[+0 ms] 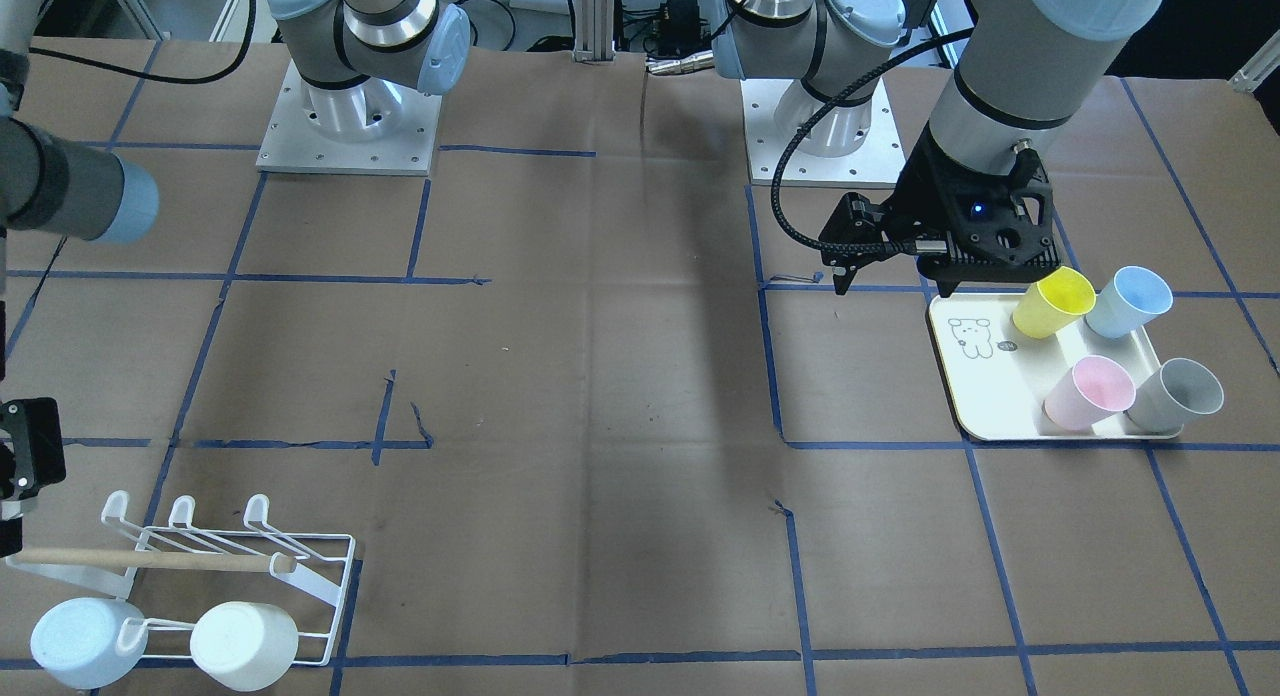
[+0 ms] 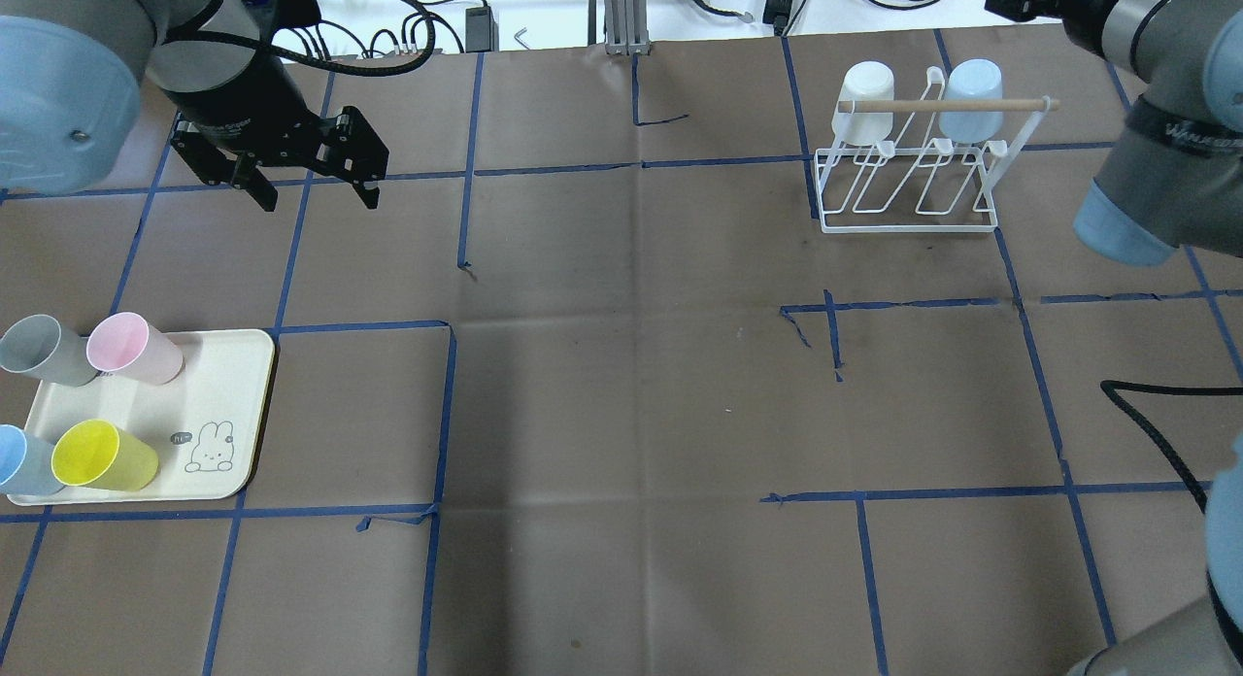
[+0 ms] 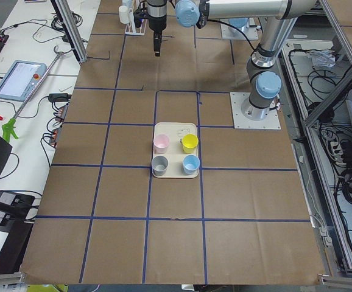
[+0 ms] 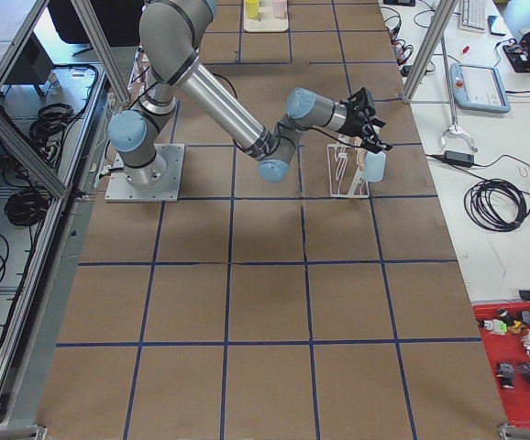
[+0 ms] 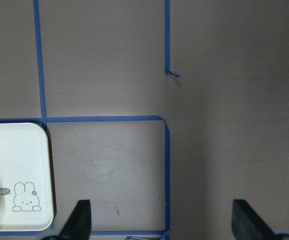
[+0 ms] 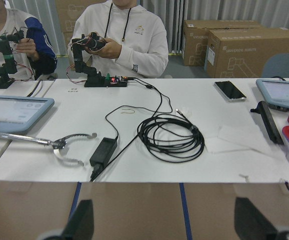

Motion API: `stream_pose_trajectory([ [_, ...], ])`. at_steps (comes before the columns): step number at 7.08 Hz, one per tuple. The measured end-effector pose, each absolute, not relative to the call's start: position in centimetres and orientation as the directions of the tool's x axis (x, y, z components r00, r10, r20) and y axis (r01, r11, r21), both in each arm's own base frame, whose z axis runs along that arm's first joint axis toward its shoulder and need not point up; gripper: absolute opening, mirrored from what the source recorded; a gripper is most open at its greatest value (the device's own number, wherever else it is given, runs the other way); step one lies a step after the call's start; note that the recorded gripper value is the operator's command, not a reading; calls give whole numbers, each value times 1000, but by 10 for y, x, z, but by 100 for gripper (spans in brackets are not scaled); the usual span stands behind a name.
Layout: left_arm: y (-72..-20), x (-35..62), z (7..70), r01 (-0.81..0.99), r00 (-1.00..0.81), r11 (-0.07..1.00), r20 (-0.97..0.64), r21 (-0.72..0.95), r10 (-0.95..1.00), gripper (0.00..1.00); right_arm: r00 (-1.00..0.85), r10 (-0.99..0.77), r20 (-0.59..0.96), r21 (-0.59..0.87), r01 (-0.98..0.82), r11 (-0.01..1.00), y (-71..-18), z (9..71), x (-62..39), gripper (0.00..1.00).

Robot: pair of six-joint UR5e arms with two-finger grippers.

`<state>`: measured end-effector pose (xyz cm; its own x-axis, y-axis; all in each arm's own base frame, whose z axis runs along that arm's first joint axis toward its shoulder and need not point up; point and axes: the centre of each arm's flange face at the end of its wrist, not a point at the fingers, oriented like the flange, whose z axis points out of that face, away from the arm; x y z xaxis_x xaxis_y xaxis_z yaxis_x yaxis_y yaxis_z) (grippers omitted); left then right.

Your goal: Transfer IKEA cup to right arm and place on rack

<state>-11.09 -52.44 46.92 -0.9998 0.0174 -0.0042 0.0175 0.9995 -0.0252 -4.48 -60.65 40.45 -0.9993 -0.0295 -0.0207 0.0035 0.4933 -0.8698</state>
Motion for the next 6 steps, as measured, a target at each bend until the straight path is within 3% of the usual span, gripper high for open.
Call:
stream_pose_trajectory([
  [6,-520,-112,474,16,-1000,999,-3,-35,16,99,-991,-50,-124,-596,35,802,-515,491,53,100],
])
